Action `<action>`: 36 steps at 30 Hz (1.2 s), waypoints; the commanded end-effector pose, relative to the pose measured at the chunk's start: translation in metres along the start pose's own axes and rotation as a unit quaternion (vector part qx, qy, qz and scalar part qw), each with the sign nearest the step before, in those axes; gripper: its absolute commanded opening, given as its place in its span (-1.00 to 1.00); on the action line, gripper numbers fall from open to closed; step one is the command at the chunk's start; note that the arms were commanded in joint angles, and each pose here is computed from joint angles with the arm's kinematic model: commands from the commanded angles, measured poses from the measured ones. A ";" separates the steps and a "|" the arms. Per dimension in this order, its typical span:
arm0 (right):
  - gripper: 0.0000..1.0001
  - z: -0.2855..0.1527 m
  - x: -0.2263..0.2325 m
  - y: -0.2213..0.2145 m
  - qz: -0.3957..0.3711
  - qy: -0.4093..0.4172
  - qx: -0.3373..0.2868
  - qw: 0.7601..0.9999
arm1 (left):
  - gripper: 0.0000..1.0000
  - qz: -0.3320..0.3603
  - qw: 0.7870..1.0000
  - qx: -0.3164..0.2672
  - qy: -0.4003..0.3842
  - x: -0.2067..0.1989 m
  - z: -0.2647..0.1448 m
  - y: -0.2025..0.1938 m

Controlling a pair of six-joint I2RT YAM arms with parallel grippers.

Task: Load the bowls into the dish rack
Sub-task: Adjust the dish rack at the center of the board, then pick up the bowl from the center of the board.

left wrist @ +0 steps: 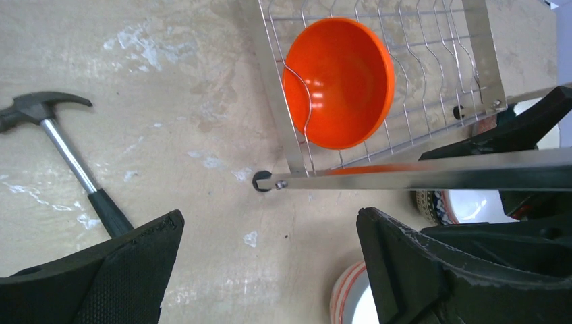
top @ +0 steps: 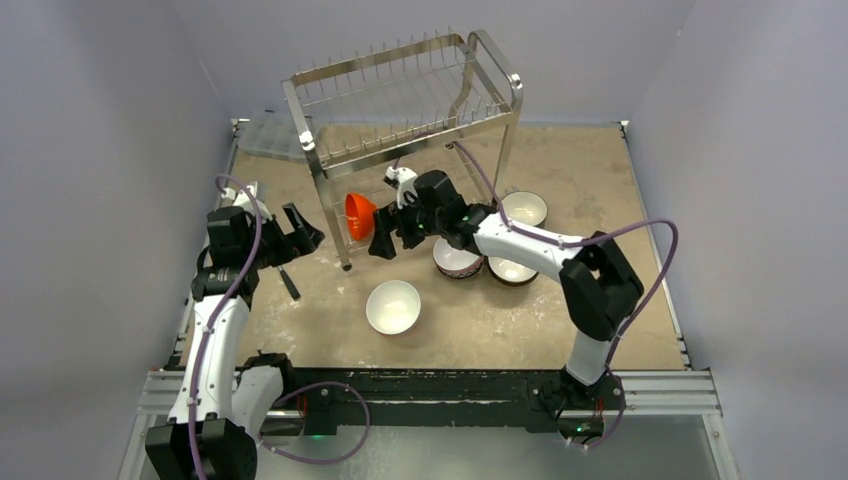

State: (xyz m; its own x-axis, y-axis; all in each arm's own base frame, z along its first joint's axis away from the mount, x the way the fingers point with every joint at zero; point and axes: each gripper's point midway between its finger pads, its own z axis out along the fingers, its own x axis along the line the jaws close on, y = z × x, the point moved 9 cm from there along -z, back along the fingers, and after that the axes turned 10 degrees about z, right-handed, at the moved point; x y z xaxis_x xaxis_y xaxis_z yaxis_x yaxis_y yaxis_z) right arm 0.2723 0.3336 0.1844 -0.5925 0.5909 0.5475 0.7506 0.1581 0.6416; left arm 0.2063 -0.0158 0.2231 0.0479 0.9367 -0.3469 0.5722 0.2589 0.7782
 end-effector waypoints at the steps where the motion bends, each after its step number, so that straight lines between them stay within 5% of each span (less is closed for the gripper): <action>1: 0.97 -0.024 0.009 0.000 0.031 0.010 -0.011 0.999 | 0.96 -0.028 0.999 0.011 -0.032 -0.010 -0.012 -0.003; 13: 0.96 -0.073 -0.010 -0.020 0.092 0.068 -0.018 0.993 | 0.73 -0.069 0.985 0.074 -0.143 -0.031 -0.019 -0.030; 36: 0.96 -0.078 -0.017 -0.018 0.132 0.111 -0.012 0.985 | 0.67 0.026 0.949 0.077 -0.304 -0.097 -0.032 -0.055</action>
State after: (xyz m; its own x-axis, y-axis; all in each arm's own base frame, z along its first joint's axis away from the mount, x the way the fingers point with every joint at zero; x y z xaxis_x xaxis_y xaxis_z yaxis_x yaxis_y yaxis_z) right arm 0.2454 0.2578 0.2025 -0.4271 0.4696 0.7727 0.8765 0.0052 0.4814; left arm 0.1402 -0.1048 0.2241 0.4572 0.6642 -0.5915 0.6981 0.1440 0.7013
